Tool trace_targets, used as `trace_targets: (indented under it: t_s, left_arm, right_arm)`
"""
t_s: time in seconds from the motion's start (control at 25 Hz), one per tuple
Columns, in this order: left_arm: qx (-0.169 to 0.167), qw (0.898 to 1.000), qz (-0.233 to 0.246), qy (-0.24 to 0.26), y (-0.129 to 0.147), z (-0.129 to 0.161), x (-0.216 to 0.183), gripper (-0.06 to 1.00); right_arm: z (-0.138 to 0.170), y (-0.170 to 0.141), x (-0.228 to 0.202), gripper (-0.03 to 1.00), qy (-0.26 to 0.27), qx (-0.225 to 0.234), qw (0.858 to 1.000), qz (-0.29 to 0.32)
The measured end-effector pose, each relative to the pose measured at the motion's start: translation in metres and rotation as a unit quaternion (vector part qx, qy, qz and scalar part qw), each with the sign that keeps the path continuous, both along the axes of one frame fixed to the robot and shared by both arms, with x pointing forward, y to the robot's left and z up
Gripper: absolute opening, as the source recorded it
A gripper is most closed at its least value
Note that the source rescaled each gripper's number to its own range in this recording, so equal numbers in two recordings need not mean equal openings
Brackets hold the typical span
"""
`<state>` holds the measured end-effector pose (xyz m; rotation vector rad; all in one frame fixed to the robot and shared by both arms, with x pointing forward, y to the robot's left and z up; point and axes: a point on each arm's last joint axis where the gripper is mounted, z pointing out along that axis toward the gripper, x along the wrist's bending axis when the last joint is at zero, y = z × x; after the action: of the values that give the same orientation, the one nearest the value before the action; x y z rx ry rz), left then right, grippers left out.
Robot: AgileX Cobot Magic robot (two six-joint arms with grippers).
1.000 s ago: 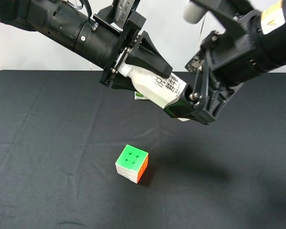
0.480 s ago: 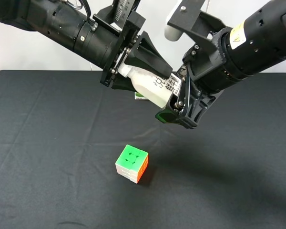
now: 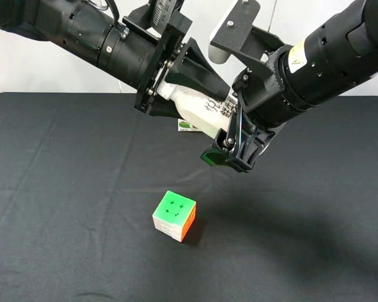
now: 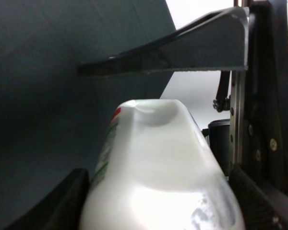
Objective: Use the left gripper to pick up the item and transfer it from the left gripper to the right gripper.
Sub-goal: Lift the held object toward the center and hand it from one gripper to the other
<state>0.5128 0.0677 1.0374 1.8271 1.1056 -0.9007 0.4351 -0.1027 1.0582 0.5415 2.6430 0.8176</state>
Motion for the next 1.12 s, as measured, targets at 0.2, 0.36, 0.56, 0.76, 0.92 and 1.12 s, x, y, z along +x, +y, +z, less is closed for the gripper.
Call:
trace_targets:
  t_s: [0.2,0.36,0.56,0.76,0.92,1.12]
  left_arm:
    - [0.000,1.000,-0.001,0.000,0.000,0.000,0.000,0.01]
    - [0.000,1.000,-0.001,0.000,0.000,0.000,0.000,0.01]
    - [0.000,1.000,-0.001,0.000,0.000,0.000,0.000,0.01]
    - [0.000,1.000,-0.001,-0.001,0.000,0.000,0.000,0.01]
    - [-0.002,1.000,0.003,-0.001,0.000,0.000,0.001,0.01]
    - [-0.002,1.000,0.003,0.000,0.000,0.000,0.000,0.01]
  right_arm:
    - [0.001,0.000,0.000,0.65,-0.002,0.002,1.000,0.000]
    - [0.009,-0.004,-0.004,0.61,-0.011,0.011,1.000,0.000]
    - [0.011,-0.006,-0.006,0.59,-0.010,0.010,1.000,0.001]
    - [0.011,-0.006,-0.006,0.31,-0.010,0.010,1.000,0.001]
    - [0.011,-0.006,-0.006,0.02,-0.010,0.008,1.000,0.003]
    - [0.011,-0.006,-0.007,0.02,-0.013,0.004,1.000,0.010]
